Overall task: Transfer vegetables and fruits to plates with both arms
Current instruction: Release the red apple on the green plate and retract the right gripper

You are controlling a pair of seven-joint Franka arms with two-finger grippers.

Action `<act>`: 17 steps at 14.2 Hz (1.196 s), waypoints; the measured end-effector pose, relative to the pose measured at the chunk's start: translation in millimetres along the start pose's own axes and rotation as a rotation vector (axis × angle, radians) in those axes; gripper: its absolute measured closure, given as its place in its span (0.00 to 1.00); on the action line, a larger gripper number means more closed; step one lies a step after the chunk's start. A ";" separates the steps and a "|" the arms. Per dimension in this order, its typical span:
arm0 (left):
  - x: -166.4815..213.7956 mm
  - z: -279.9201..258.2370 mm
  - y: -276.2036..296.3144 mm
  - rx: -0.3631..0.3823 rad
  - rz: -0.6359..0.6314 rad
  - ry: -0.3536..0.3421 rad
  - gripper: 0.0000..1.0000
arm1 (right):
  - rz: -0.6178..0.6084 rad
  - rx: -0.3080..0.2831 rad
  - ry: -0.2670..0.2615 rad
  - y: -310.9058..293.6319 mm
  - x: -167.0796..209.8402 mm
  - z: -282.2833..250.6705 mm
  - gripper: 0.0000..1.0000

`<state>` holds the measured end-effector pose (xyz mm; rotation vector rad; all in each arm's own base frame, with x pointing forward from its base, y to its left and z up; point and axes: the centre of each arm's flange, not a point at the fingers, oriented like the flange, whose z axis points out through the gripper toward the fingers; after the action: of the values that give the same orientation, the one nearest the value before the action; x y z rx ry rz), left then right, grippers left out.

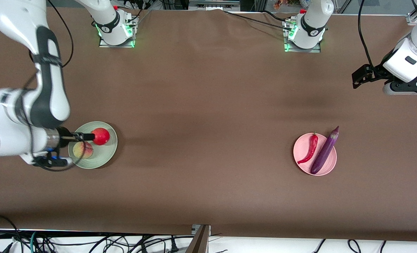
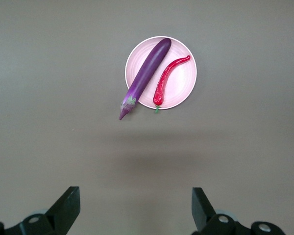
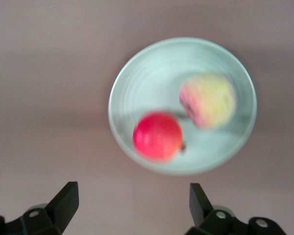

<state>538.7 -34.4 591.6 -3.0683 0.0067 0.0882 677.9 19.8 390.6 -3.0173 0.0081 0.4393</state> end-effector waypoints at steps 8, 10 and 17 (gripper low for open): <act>-0.3 -0.8 1.3 0.000 0.002 0.000 0.00 | -0.076 -0.090 0.055 -17.3 -127.0 -151.5 0.00; -0.3 -0.8 1.2 0.000 0.002 -0.001 0.00 | -0.118 -0.162 0.044 -36.6 -146.7 -159.9 0.00; -0.3 -1.0 1.5 0.000 0.003 0.000 0.00 | -0.114 -0.161 0.125 -18.1 -196.6 -194.1 0.00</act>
<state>538.4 -35.9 592.5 -3.0683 0.0110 0.0887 545.0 18.3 633.4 -3.1761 -0.1989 0.2515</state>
